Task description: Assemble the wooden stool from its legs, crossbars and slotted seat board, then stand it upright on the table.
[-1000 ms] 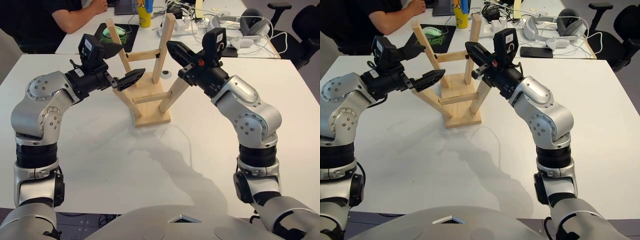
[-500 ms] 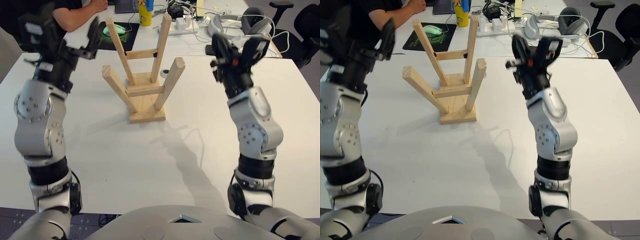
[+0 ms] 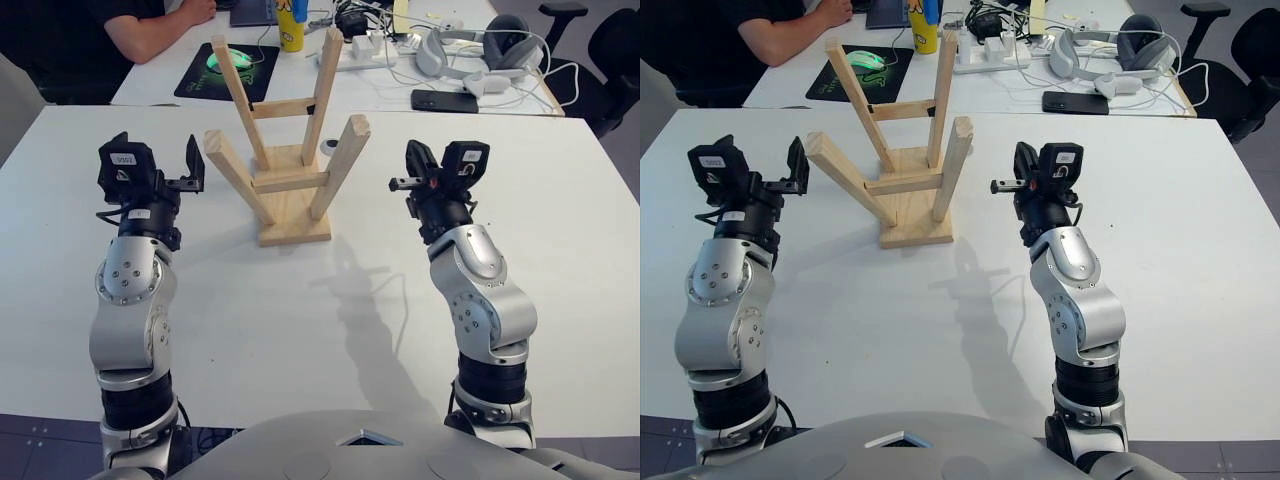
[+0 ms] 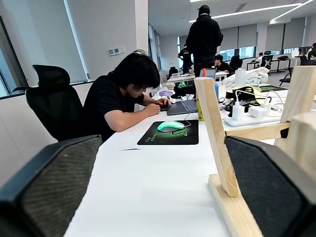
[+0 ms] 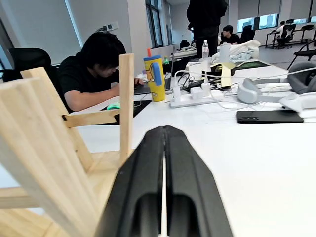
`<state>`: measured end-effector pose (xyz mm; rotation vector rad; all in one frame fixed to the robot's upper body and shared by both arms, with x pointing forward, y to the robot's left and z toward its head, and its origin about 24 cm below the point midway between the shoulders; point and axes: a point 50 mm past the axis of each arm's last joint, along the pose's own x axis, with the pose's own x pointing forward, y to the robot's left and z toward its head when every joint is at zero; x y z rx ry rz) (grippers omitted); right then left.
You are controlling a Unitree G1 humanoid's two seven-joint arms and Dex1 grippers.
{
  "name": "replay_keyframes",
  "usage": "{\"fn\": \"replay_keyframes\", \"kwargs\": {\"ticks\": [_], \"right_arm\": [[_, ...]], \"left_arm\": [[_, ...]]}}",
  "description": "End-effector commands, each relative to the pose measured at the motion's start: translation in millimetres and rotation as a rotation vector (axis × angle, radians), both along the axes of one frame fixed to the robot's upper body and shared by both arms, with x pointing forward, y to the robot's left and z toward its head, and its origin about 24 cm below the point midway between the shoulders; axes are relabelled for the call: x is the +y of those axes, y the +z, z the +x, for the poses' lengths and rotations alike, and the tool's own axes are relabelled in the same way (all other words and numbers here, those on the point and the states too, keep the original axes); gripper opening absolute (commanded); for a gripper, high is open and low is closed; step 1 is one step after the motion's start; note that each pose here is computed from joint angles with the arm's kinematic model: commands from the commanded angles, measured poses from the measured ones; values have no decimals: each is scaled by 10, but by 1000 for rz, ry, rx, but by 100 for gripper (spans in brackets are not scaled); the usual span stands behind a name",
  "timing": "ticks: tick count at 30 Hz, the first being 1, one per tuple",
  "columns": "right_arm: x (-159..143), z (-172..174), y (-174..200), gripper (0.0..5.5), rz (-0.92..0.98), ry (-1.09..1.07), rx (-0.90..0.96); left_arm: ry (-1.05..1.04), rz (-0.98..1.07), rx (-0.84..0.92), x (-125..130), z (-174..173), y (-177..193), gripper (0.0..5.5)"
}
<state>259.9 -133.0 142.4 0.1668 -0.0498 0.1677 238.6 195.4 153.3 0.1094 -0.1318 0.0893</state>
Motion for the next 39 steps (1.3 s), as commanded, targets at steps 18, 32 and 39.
{"fn": "replay_keyframes", "kwargs": {"ticks": [18,32,39], "right_arm": [[-263,156,118,0,-50,-236,-88],[1075,-195,82,0,-91,658,2],[394,108,-8,0,-94,153,64]], "left_arm": [[125,88,-62,105,-2,104,157],[-464,139,-27,-805,64,109,4],[-69,191,82,-191,210,-15,4]]}}
